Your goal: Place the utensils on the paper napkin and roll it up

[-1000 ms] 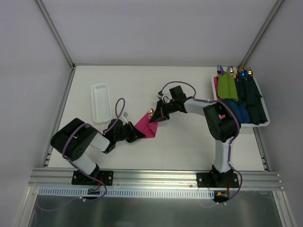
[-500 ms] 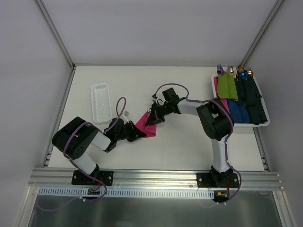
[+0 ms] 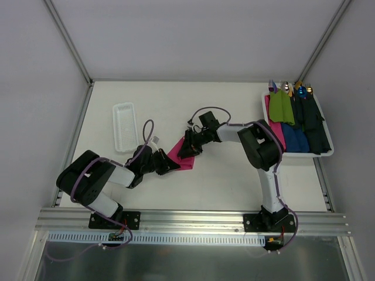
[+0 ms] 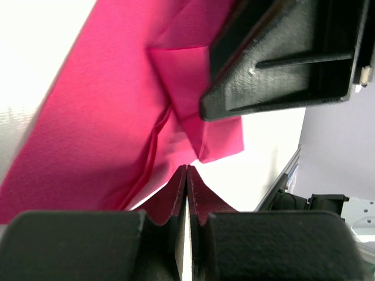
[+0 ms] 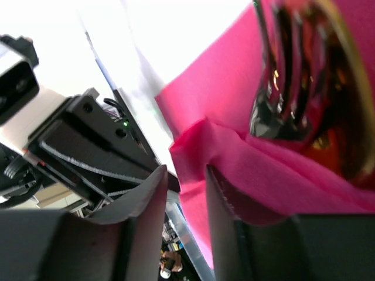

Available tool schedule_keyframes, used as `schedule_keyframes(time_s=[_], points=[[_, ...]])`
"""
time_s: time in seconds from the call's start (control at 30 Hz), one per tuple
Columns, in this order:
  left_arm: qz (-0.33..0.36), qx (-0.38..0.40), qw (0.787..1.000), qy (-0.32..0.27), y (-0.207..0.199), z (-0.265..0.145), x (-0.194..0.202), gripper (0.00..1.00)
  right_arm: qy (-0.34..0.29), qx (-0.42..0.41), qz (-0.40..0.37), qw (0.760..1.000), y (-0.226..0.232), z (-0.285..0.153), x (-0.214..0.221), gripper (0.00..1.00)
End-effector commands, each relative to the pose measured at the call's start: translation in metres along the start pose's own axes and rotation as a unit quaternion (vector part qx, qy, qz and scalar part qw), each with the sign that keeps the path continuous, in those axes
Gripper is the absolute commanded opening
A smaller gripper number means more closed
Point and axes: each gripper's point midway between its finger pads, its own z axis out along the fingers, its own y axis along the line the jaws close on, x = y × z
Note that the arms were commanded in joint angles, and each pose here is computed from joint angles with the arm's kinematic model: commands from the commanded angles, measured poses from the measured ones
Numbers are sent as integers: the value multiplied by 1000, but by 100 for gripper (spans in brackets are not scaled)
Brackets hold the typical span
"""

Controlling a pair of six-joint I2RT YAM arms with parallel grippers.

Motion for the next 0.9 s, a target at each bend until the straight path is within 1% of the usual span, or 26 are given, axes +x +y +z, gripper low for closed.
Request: schedule_keyframes(time_s=[0.0, 0.07, 0.2, 0.37, 0.43, 0.47, 0.53, 0.57, 0.6, 0.7, 0.87], points=[[23, 0, 1000, -15, -4, -5, -9, 0, -14, -27, -7, 1000, 14, 3, -13, 37], [25, 1, 1000, -16, -5, -7, -9, 0, -21, -40, -14, 999, 17, 4, -16, 39], [27, 6, 999, -18, -7, -10, -8, 0, -27, -53, -10, 998, 21, 6, -20, 38], [26, 16, 999, -37, -20, -18, -16, 0, -32, -55, -8, 998, 19, 9, -23, 38], [25, 17, 998, -48, -23, -20, -21, 5, -31, -55, -5, 998, 17, 10, -23, 37], [21, 11, 998, -58, -24, -21, -25, 11, -31, -55, -5, 998, 17, 10, -22, 37], [18, 6, 998, -67, -27, -23, -31, 18, -32, -52, -4, 998, 15, 11, -22, 38], [11, -6, 997, -71, -24, -23, -32, 28, -32, -52, -5, 998, 15, 11, -22, 37], [8, -10, 997, -73, -23, -23, -33, 31, -33, -51, -4, 998, 14, 11, -22, 37], [1, -29, 996, -82, -19, -23, -38, 36, -33, -50, -4, 998, 13, 11, -22, 37], [-5, -50, 995, -87, -16, -19, -44, 37, -34, -50, -6, 998, 14, 10, -22, 37]])
